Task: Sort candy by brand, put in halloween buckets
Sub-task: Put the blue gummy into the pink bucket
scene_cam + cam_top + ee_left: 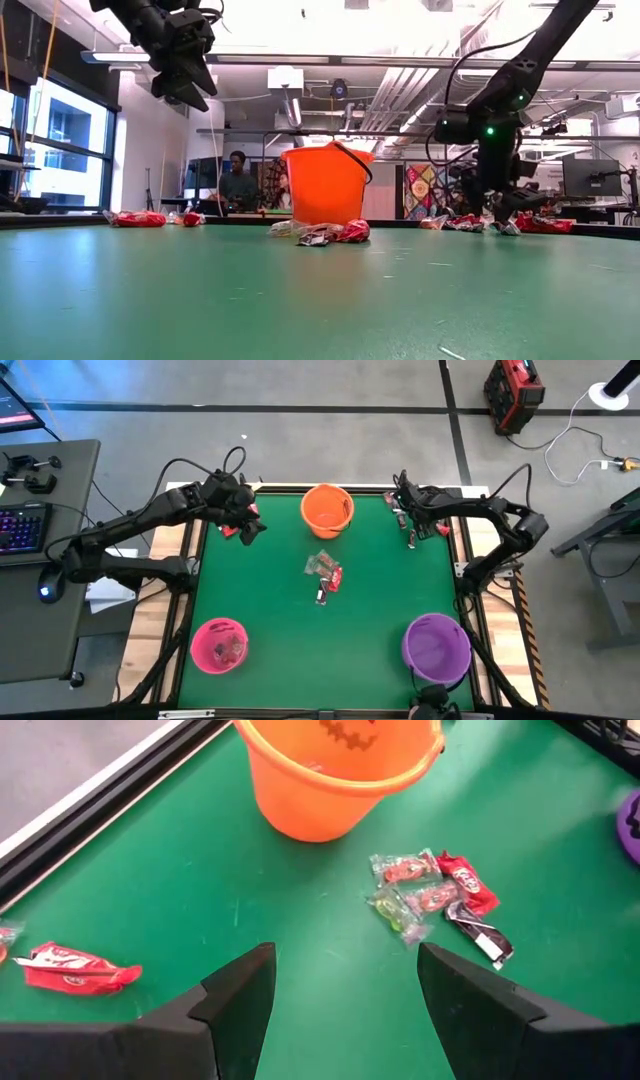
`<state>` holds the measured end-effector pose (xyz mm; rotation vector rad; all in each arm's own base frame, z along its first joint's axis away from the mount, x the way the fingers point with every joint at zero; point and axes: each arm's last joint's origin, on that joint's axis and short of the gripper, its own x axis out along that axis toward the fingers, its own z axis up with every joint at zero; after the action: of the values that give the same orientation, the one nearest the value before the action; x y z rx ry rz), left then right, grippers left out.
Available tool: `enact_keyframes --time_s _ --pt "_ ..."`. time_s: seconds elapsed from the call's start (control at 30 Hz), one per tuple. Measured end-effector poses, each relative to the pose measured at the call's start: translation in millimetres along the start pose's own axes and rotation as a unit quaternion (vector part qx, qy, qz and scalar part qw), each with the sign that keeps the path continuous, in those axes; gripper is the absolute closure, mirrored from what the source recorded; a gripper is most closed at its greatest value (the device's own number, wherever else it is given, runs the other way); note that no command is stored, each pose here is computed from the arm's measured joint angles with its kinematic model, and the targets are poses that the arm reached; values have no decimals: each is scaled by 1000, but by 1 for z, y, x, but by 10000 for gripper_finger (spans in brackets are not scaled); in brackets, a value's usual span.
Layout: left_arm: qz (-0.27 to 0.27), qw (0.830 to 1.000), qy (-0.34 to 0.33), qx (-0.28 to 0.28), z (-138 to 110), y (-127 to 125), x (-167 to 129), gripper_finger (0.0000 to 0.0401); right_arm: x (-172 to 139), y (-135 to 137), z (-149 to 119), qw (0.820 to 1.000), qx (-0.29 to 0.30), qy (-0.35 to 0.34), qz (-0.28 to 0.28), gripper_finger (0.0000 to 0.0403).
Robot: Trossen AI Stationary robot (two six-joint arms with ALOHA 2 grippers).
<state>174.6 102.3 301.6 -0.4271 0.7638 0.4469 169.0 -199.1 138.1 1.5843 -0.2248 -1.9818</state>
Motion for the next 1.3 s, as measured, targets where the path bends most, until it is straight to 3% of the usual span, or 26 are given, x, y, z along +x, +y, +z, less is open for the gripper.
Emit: enact_keyframes --time_s 0.17,0.27,0.57,0.77,0.93,1.03,1.13,1.2,1.3 --pt "0 1000 0 0 0 0 0 168 2 2 4 1000 -2 -6 0 154" --pt "0 1000 -1 0 0 0 0 168 3 2 6 1000 -12 -2 -4 181" --pt "-2 1000 -10 -3 2 0 -1 168 -4 1 -2 994 -112 19 6 388" --pt "-6 999 -38 -10 3 -2 -10 168 -33 -2 -9 978 -203 29 47 395" --pt "-13 997 -78 -15 5 -4 -20 168 -73 -7 -9 953 -279 53 108 401" --pt "-11 995 -95 -14 6 -4 -24 168 -105 -13 -12 928 -318 83 176 402" --pt "-13 995 -103 -11 8 -4 -25 168 -138 -20 -17 888 -352 142 259 402" --pt "-12 994 -108 -2 9 -5 -25 168 -158 -22 -25 847 -368 205 324 402" --pt "-13 993 -120 15 12 -5 -24 168 -188 -25 -44 758 -392 288 433 402"
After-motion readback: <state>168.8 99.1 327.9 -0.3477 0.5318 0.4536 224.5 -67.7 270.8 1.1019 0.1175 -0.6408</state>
